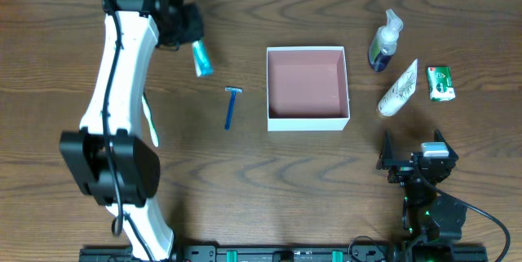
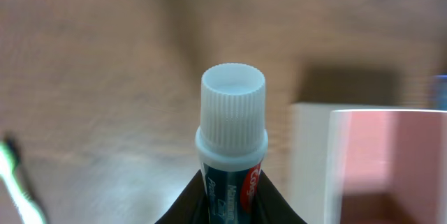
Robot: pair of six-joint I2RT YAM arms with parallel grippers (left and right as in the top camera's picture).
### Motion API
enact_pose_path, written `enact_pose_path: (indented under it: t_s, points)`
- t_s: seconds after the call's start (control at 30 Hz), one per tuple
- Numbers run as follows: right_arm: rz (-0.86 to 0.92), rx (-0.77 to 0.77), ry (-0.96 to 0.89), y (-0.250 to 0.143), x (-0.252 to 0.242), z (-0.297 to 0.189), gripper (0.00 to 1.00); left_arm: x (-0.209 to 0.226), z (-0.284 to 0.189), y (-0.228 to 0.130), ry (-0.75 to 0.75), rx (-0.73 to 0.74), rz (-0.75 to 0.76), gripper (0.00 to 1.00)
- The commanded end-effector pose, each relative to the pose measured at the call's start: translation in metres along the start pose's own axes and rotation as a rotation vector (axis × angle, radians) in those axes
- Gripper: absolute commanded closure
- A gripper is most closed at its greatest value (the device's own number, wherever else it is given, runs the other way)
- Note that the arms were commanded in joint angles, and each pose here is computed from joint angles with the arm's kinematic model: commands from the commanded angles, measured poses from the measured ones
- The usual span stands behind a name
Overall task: Pack container
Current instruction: 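Lift the toothpaste tube and carry it over the white box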
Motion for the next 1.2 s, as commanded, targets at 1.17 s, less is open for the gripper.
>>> enact_pose_path:
  t_s: [1.17]
  points:
    - [0.012,-0.005,0.014,0.0,0.003,0.0,0.01,-0.123,0.108,-0.124,0.18,0.077,0.017,0.87]
Point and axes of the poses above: each gripper's point midway between its finger pads, its own z axis out along the fingers, its own x axis along the line the jaws close on, y = z × x, the point moved 5 cm from there along -z, back along the fingers, and after that the axes turned 14 degrees about -z, right-handed, at the moved point
